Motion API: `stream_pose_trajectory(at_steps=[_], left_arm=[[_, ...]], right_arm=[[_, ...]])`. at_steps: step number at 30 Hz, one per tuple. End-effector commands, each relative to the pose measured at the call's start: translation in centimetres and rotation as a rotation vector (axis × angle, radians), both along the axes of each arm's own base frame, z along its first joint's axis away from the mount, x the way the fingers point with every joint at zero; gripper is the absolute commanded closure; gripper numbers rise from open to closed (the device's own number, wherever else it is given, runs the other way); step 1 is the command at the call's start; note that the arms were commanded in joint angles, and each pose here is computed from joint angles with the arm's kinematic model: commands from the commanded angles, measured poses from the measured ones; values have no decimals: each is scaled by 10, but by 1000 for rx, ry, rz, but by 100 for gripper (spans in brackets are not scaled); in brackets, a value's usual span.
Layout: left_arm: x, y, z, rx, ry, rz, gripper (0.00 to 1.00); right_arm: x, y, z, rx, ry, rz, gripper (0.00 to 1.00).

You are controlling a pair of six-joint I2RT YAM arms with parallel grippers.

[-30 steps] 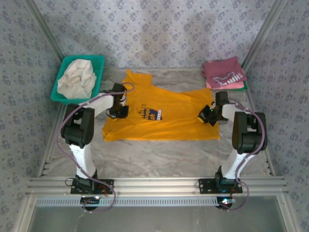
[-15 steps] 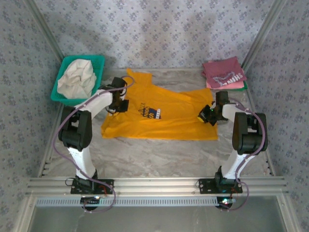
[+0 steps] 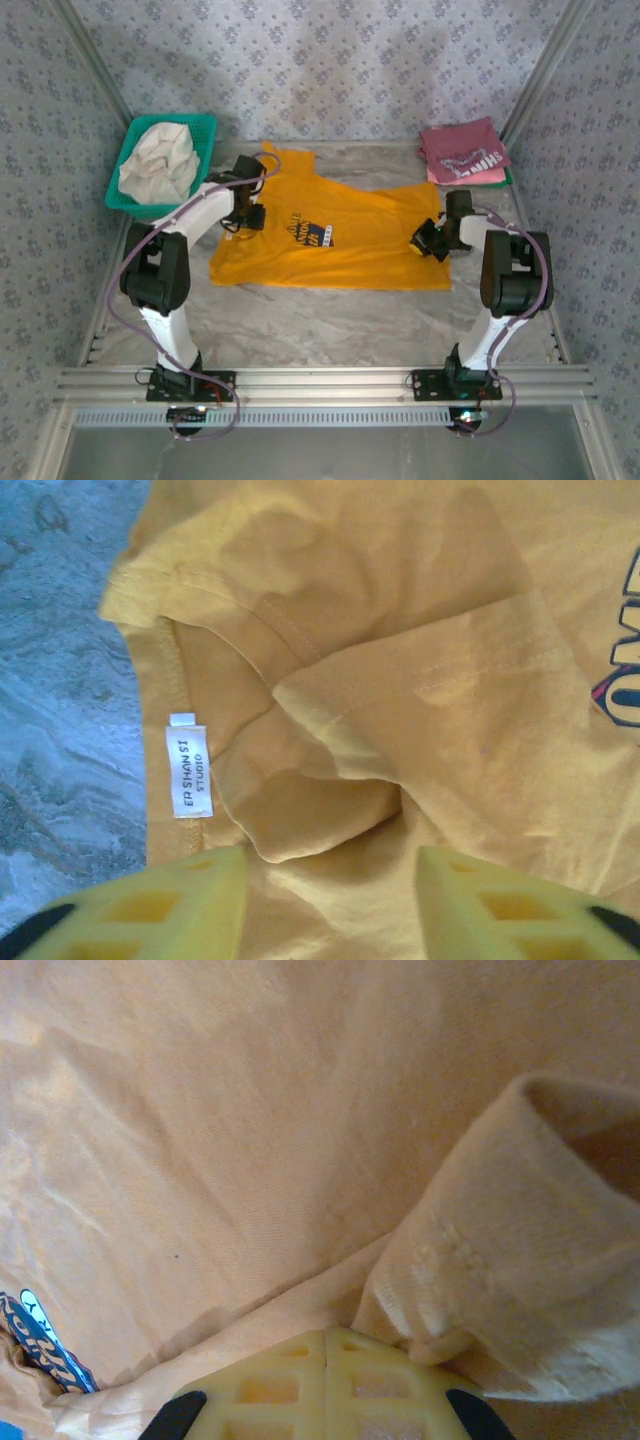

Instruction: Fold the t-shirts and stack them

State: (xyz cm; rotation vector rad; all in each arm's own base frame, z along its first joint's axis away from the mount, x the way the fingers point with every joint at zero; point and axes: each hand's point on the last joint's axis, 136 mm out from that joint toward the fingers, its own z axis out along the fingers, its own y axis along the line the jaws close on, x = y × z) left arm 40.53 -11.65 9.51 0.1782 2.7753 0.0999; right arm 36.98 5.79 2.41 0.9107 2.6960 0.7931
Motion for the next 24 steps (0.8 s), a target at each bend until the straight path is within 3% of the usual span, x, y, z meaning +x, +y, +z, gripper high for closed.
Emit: stream_pose_trajectory(at_steps=[1,3,5,12,14,24], left_arm=[[11,17,12,-10,-27,45,48],[17,18,9,-77,-29,56,45],[24,11,7,-113,-32,30,36],[34,-12,-11,-184,27,-34,33],[33,-28,-12,-206,25,-78,22],[41,-58,-38,-58,85,-184,22]], right_arm=[[-1,0,-2,13,19,-10,100],[1,1,-1,10,11,-3,100],[3,1,2,-19,6,19,100],[22,55,54,-83,-169,278,100],[26,73,64,-38,-222,322,99],[32,91,80,-46,-309,382,89]])
